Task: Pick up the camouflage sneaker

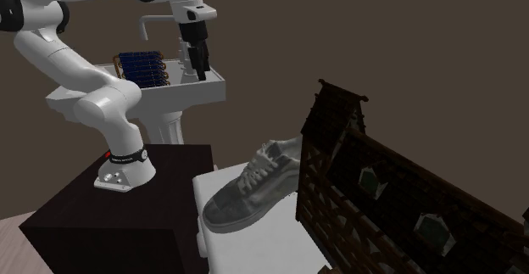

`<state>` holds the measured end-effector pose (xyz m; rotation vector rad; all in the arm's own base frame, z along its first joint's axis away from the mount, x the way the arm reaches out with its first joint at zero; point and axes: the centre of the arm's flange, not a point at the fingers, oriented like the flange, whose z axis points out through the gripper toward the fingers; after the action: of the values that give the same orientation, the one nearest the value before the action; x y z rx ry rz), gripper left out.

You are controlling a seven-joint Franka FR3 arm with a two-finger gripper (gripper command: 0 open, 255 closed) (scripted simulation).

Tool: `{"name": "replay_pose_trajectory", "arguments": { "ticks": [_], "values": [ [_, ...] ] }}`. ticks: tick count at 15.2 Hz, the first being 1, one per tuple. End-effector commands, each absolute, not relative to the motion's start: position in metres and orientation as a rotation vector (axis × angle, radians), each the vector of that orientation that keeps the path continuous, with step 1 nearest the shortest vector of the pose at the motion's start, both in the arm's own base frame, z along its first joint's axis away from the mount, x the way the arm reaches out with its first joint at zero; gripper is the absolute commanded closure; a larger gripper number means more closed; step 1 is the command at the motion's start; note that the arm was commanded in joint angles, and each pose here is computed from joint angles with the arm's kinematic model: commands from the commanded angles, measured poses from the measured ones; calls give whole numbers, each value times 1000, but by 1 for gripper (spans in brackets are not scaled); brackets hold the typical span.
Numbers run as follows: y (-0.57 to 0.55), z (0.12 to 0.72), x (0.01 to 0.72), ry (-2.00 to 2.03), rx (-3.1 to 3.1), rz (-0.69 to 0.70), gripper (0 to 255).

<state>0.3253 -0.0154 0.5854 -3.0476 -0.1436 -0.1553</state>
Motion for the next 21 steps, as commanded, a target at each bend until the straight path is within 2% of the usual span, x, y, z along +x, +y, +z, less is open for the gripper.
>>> {"name": "replay_pose_trajectory", "arguments": {
  "ticks": [1,21],
  "values": [
    [-15,585,325,-144,-3048,-155,0],
    [-244,575,415,-388,-3131,-279,0]
  ]
}}
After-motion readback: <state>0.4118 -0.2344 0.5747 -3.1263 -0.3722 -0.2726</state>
